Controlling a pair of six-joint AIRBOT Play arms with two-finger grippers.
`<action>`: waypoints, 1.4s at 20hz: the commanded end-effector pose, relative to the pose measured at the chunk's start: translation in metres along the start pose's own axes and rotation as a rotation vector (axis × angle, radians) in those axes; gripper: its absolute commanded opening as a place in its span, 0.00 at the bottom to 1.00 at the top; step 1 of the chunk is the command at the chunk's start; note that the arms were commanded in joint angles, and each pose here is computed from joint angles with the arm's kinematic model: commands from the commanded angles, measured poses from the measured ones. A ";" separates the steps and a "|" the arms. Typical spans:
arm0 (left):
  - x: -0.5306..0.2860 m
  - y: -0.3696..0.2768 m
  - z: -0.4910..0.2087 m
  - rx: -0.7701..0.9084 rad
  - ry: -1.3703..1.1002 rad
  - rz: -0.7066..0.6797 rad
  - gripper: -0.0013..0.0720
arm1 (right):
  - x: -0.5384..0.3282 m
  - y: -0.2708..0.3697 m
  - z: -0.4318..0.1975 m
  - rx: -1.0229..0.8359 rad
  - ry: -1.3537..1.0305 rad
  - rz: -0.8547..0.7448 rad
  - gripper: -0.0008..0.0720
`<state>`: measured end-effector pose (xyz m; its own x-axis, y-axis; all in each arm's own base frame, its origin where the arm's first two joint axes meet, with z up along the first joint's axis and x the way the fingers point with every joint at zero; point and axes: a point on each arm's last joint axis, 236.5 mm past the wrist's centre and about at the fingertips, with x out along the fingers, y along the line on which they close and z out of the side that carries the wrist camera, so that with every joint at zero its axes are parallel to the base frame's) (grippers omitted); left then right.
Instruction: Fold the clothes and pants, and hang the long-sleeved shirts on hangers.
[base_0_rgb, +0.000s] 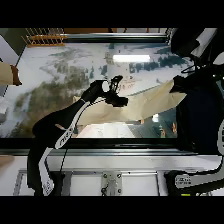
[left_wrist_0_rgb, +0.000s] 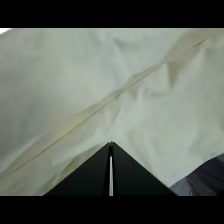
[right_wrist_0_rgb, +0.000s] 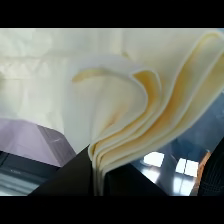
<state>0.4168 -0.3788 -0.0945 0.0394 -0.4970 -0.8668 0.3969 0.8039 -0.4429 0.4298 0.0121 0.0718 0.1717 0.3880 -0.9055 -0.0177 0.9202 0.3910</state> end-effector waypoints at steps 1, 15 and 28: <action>0.027 -0.017 -0.004 0.050 0.057 -0.013 0.03 | -0.018 0.046 0.002 -0.080 0.000 -0.028 0.03; 0.026 -0.005 0.001 0.037 0.076 -0.012 0.03 | -0.015 0.169 -0.005 -0.326 -0.046 0.005 0.03; -0.176 0.084 0.079 -0.084 -0.254 0.039 0.03 | 0.017 0.271 -0.016 -0.412 -0.088 0.188 0.03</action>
<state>0.4979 -0.2948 0.0052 0.2098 -0.5324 -0.8201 0.3459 0.8249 -0.4470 0.4147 0.2365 0.1563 0.2245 0.4918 -0.8412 -0.4166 0.8289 0.3734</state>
